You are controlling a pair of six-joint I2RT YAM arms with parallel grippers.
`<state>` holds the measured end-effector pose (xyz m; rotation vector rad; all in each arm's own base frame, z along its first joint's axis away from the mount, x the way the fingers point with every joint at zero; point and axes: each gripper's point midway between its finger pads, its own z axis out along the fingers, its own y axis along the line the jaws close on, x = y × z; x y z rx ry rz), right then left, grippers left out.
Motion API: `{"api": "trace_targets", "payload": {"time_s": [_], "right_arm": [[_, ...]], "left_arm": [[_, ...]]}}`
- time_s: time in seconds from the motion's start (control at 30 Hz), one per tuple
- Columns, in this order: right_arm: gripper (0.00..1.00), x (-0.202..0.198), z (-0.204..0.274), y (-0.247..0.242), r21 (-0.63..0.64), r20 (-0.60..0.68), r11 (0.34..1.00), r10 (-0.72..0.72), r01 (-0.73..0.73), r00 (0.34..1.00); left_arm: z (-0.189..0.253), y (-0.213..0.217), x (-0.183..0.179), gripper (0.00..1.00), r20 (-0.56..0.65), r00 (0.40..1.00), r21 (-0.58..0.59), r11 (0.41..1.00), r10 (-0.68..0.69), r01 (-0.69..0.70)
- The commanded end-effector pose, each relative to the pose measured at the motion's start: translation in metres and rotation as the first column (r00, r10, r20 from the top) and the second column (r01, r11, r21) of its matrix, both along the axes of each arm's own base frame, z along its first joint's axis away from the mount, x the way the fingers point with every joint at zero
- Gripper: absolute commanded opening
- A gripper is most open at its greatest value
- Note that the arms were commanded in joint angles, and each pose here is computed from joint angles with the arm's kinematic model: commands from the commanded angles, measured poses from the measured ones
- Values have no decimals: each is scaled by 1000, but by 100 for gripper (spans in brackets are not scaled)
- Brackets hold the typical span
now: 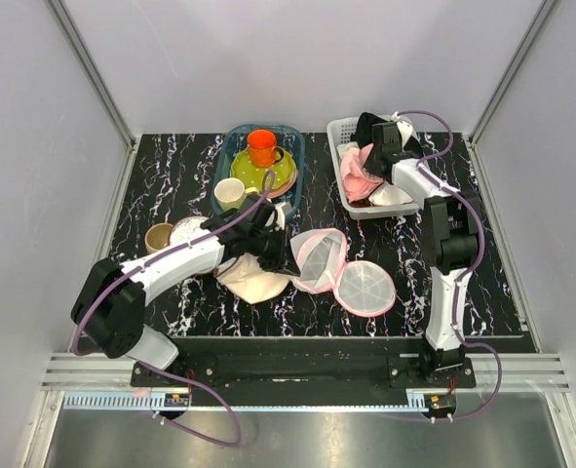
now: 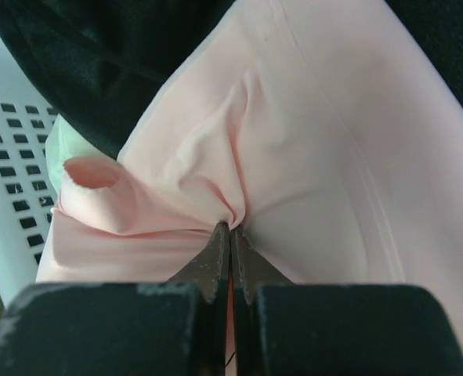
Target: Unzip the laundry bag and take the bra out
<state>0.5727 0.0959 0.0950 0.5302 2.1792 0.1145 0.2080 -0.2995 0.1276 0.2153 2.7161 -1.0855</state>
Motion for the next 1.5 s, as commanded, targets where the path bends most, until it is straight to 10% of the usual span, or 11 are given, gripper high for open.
{"api": "trace_targets", "payload": {"time_s": [0.0,0.13,0.7,1.0,1.13,1.47], "right_arm": [[0,-10,52,1,43,77,999,16,-19,997],[32,-19,109,14,113,191,990,60,-83,980],[98,-120,205,-17,102,278,994,8,-38,961],[100,-233,149,-62,-9,88,998,-68,69,994],[100,-279,113,-68,15,7,996,-86,85,996],[100,-324,93,-71,68,-38,990,-118,120,992]], "left_arm": [[3,-9,8,0,19,1000,-21,1000,-3,3],[3,-10,9,0,19,1000,-22,1000,-5,5],[9,6,12,0,80,997,39,999,5,-8],[46,38,43,33,291,955,136,985,65,-108],[70,63,49,83,372,924,147,977,91,-156],[133,118,76,86,538,808,118,927,242,-356]]}}
